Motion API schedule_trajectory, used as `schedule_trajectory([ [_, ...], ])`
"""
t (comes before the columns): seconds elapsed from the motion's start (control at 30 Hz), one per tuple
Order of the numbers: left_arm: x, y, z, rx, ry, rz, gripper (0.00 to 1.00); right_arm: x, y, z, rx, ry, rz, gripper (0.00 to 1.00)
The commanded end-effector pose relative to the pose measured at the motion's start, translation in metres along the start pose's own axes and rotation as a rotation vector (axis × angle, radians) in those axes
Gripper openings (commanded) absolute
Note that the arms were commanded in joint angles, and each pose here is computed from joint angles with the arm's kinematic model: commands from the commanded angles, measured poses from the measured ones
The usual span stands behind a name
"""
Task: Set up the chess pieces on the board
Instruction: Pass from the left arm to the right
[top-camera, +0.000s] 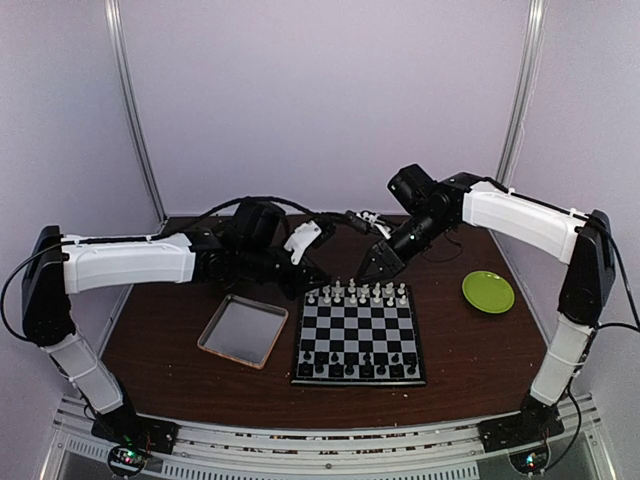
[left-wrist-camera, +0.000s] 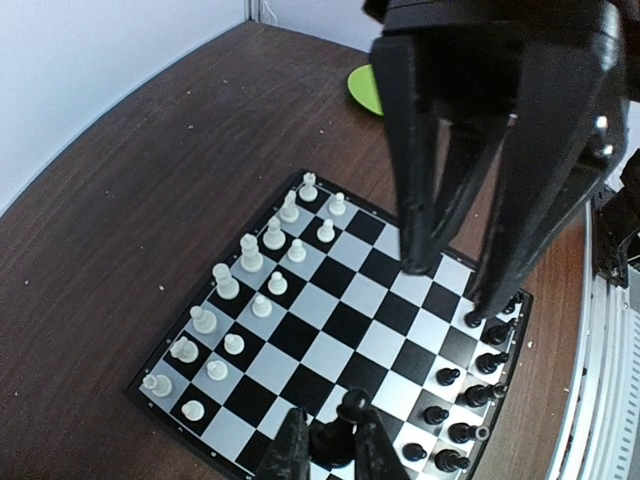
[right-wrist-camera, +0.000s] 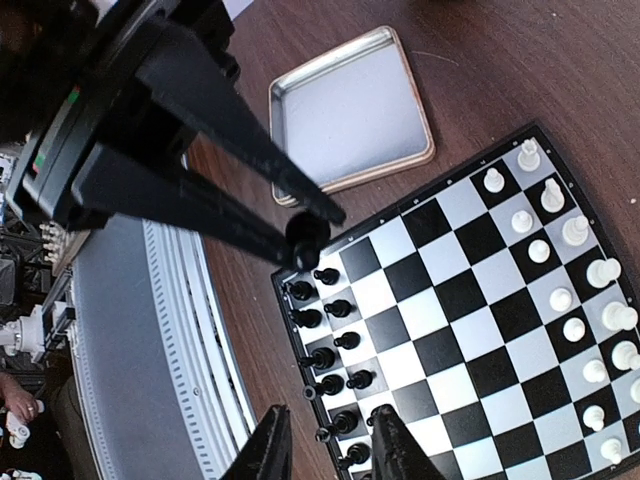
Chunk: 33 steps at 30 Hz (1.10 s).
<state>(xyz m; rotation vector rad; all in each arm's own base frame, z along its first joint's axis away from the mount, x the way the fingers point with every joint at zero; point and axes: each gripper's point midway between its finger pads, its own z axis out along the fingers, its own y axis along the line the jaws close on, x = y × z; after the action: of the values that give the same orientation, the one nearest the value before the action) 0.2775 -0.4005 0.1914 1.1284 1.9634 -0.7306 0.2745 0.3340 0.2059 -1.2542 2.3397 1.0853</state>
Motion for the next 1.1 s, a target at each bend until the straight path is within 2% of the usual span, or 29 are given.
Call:
schedule_trajectory([
  [0.0, -0.033, -0.014, 0.004, 0.044, -0.110, 0.003, 0.07, -0.025, 0.010, -0.001, -0.076, -0.053, 0.026, 0.28],
  [0.4, -0.042, -0.025, 0.012, 0.068, -0.105, 0.021, 0.07, -0.033, 0.016, 0.008, -0.154, -0.067, 0.061, 0.29],
  [0.77, -0.041, -0.029, 0.012, 0.075, -0.104, 0.044, 0.07, -0.032, 0.017, 0.015, -0.200, -0.070, 0.094, 0.20],
  [1.07, -0.045, -0.032, 0.008, 0.083, -0.127, 0.078, 0.07, -0.032, 0.018, 0.018, -0.223, -0.071, 0.111, 0.16],
])
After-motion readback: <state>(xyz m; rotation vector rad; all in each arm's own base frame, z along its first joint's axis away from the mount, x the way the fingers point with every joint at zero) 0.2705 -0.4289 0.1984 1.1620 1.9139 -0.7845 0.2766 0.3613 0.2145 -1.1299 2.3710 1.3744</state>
